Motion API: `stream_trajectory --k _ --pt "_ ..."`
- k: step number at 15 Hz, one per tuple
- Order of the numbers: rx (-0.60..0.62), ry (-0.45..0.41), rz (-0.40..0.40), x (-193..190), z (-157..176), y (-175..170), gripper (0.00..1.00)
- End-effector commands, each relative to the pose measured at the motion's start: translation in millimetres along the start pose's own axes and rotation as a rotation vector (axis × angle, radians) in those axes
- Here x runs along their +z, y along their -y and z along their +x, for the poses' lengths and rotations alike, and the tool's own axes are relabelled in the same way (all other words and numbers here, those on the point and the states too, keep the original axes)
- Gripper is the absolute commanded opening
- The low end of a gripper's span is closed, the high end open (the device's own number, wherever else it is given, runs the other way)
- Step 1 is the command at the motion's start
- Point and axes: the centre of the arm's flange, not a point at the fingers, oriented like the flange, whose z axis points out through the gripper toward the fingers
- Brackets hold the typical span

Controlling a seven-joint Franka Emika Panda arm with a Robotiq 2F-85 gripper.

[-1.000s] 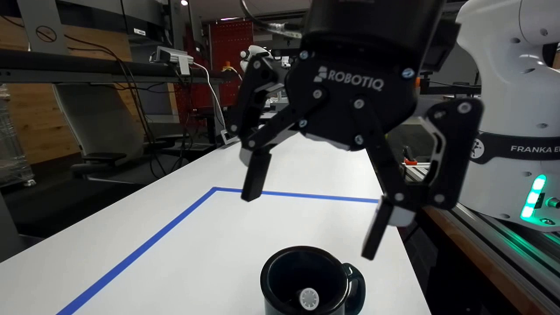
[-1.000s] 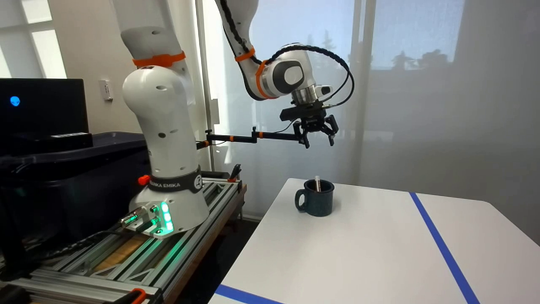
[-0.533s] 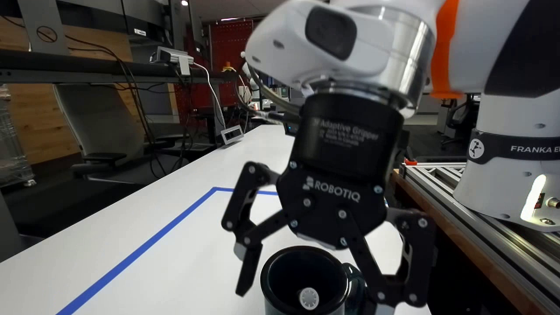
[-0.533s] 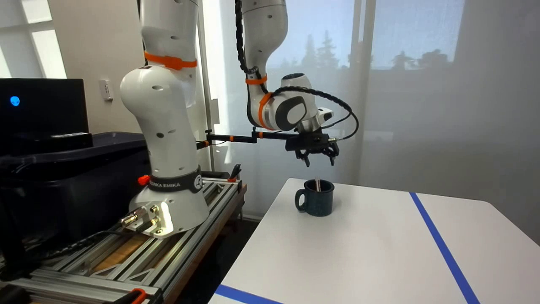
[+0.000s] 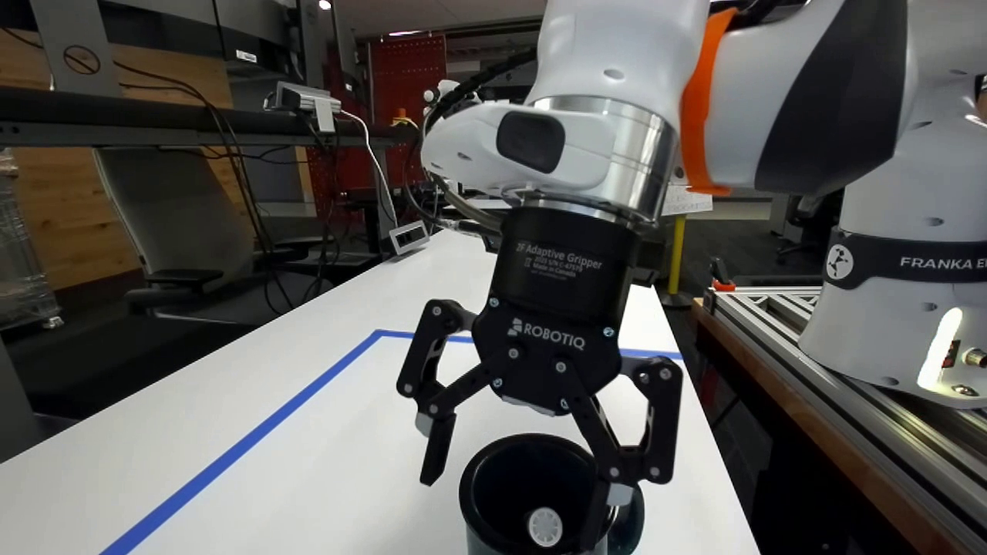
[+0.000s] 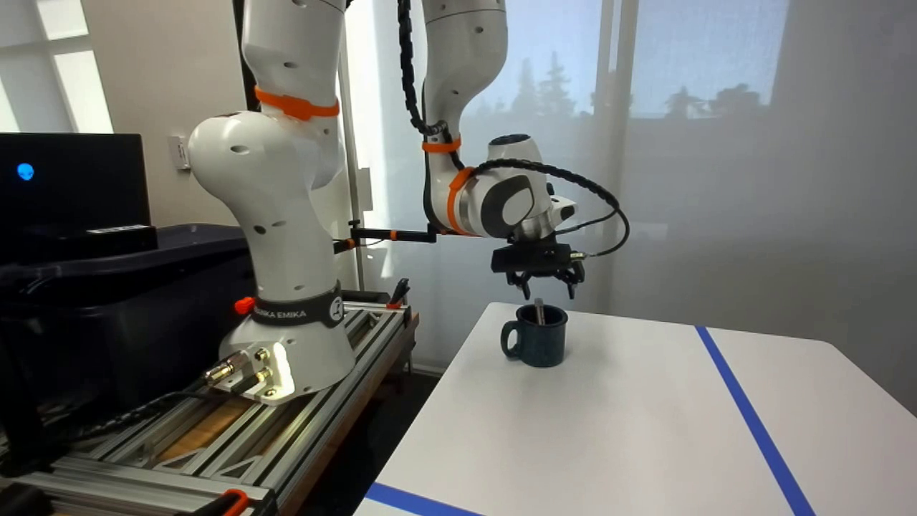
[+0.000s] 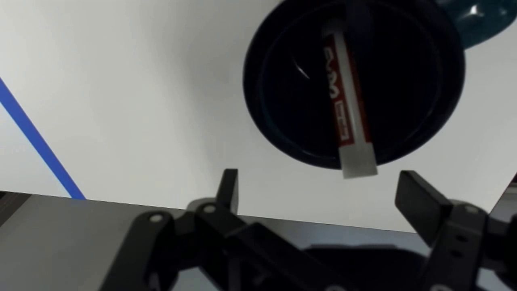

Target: Remove the red marker from the mug.

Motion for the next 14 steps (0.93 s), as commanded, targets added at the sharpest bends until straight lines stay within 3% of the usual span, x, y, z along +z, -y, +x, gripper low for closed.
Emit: stream_trajectory --k 1,6,7,9,13,14 --pt "-0.019 0.017 0.016 -35 0 3 1.00" --pt "-0.042 0.027 0.065 -33 4 15 1.00" --pt "-0.042 0.027 0.069 -34 4 17 0.95" --pt "-0.041 0.032 0.070 -35 4 19 0.71" --pt "-0.024 0.037 0.074 -40 -2 22 0.59" --pt "-0.018 0.036 0.072 -40 -4 21 0.51"
